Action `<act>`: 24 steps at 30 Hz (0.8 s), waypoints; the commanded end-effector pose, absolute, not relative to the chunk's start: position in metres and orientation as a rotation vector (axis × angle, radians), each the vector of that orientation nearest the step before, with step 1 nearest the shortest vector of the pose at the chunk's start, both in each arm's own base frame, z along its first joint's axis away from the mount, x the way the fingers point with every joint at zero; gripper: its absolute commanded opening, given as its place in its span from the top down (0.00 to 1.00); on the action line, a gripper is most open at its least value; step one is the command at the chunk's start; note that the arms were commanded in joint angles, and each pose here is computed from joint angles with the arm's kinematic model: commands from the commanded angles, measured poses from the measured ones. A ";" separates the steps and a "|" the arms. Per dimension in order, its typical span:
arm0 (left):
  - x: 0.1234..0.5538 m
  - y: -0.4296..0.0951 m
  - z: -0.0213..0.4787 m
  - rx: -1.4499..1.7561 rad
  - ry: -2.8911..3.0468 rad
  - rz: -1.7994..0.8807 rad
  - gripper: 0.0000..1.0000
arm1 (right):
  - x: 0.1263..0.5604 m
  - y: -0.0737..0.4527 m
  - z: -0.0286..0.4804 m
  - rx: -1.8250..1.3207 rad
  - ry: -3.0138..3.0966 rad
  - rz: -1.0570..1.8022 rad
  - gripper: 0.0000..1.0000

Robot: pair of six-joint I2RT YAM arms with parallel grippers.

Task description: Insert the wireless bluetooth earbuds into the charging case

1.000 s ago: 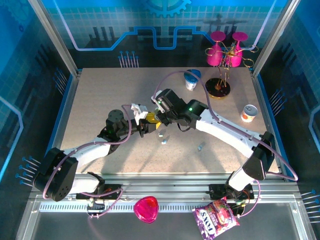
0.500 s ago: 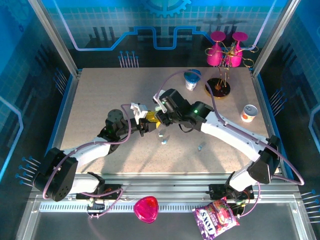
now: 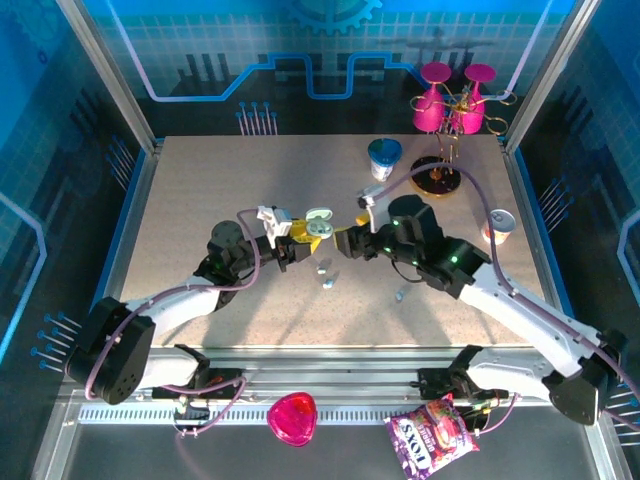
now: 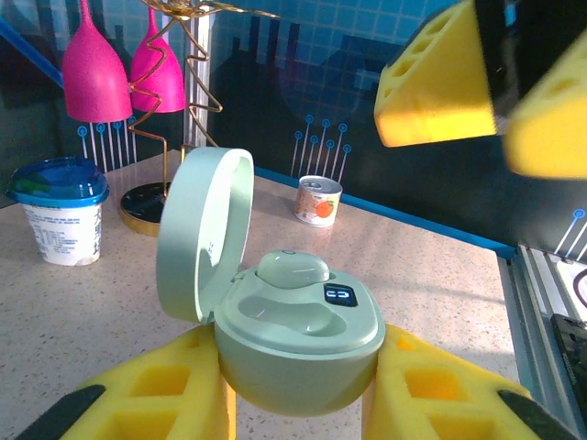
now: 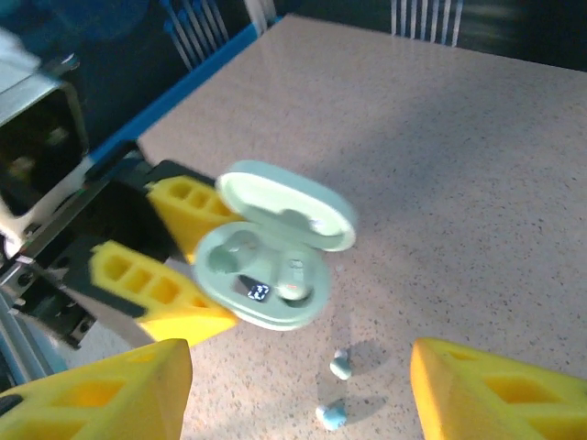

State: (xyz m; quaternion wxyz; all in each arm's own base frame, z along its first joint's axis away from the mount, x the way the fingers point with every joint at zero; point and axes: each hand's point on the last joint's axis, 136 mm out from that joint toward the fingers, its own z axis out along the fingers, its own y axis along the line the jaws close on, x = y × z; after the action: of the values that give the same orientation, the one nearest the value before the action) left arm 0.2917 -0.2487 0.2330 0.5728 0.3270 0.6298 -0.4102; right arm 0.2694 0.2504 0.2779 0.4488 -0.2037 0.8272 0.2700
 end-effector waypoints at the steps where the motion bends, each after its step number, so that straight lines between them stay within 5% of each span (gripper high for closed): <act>1: 0.288 -0.241 0.254 0.769 1.386 -0.901 0.75 | 0.282 0.236 0.273 -0.287 2.033 0.817 0.36; 10: 0.278 -0.236 0.272 0.775 1.338 -0.880 0.75 | 0.302 0.217 0.178 -0.020 2.280 0.827 0.38; 24: 0.259 -0.229 0.297 0.809 1.276 -0.842 0.75 | 0.286 0.309 0.087 -0.061 2.534 0.920 0.44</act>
State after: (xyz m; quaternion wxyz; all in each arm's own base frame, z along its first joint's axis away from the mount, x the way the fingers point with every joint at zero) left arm 0.2614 -0.2321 0.2943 0.6417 0.3478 0.5672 -0.3815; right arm 0.2799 0.2847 0.0775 0.2142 -0.0292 0.9275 0.3050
